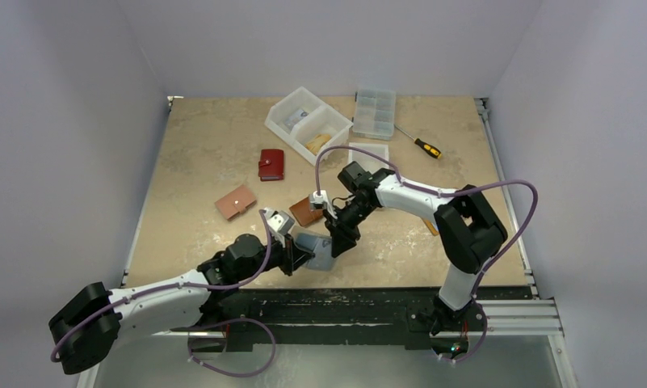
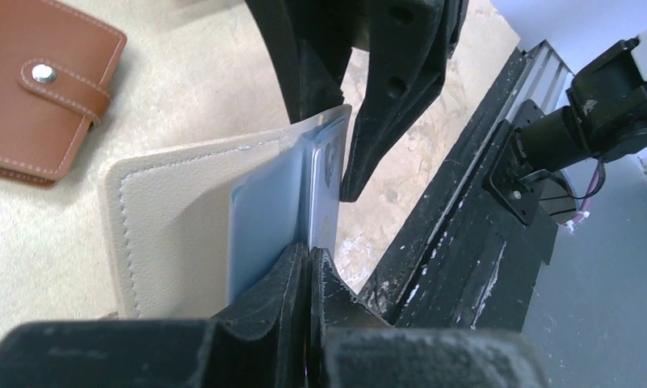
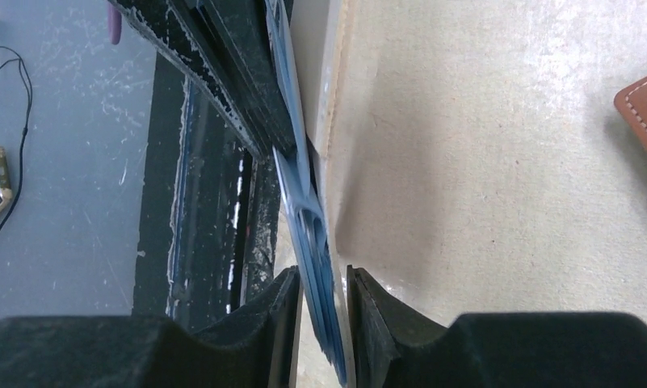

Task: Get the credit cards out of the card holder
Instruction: Remove the credit card from the card holder.

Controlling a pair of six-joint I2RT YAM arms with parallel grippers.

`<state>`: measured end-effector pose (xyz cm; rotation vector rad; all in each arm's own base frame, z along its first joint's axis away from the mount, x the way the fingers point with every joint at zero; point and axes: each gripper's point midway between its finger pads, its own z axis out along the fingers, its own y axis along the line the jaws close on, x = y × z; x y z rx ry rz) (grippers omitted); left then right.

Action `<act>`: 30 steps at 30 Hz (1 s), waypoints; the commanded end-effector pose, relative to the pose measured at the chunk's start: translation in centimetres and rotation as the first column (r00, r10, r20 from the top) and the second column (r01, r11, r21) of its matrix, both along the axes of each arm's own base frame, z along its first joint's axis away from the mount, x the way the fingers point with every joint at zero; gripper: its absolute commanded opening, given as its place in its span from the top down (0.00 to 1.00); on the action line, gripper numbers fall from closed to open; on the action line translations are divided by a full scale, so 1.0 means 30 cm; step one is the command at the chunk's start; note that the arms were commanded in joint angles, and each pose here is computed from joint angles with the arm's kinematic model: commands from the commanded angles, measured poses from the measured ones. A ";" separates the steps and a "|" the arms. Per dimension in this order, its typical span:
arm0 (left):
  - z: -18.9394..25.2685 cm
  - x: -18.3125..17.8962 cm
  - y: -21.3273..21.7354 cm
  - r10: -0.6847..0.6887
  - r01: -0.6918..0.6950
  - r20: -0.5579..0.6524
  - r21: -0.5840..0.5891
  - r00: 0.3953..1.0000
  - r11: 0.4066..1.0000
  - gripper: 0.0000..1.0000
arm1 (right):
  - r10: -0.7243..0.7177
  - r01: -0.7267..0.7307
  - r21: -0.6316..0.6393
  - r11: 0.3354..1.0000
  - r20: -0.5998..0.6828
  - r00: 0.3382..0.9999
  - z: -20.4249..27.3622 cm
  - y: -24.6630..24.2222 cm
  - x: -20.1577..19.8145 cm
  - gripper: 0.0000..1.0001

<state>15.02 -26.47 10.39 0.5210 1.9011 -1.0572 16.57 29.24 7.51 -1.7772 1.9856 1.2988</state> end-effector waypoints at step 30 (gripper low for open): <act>-0.008 0.006 0.075 0.111 -0.111 0.002 -0.060 0.994 0.992 1.00 | 0.001 -0.001 -0.069 0.998 0.005 1.000 -0.046 -0.005 0.030 0.95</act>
